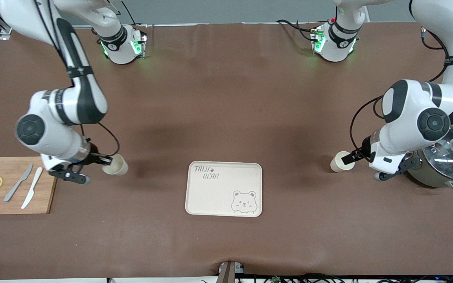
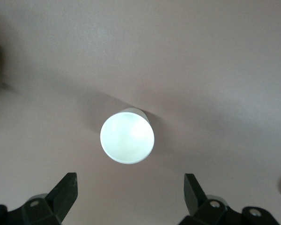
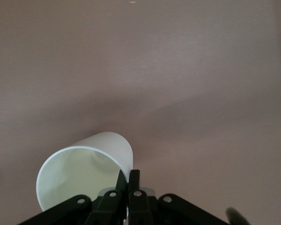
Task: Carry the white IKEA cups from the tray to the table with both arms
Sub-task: 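Carry the cups off the tray and set them on the table, then open both grippers and raise them away from the cups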
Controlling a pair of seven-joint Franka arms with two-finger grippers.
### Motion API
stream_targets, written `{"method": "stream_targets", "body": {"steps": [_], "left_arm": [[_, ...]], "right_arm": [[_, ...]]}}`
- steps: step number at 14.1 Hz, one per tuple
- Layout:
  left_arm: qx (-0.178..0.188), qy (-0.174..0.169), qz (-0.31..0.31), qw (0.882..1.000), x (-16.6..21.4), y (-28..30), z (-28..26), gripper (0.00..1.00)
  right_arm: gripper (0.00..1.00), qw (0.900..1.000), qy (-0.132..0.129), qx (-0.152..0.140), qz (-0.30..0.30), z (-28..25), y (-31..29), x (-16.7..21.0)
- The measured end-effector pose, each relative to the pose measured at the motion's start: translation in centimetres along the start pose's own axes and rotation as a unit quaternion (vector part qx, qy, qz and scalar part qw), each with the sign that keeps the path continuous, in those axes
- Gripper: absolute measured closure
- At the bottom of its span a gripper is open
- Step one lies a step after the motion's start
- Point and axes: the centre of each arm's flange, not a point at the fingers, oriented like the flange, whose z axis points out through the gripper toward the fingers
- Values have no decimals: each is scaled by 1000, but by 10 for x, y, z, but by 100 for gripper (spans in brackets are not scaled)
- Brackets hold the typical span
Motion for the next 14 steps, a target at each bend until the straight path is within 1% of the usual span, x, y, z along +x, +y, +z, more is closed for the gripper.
{"method": "stream_targets", "body": {"steps": [4, 6, 7, 10, 14], "left_arm": [[5, -5, 11, 1000, -7, 12, -52, 0], [1, 7, 10, 1000, -7, 10, -77, 0], [-3, 14, 17, 1000, -8, 10, -88, 0], [-10, 34, 47, 998, -11, 9, -117, 0], [1, 21, 56, 998, -16, 0, -147, 0]], "right_arm": [[98, 999, -16, 2, -48, 16, 93, 11], [98, 998, -23, 4, -66, 29, 121, 8], [98, 997, -25, 4, -71, 37, 128, 4], [98, 996, -42, 4, -79, 66, 128, -14], [98, 995, -41, 4, -90, 93, 127, -31]]}}
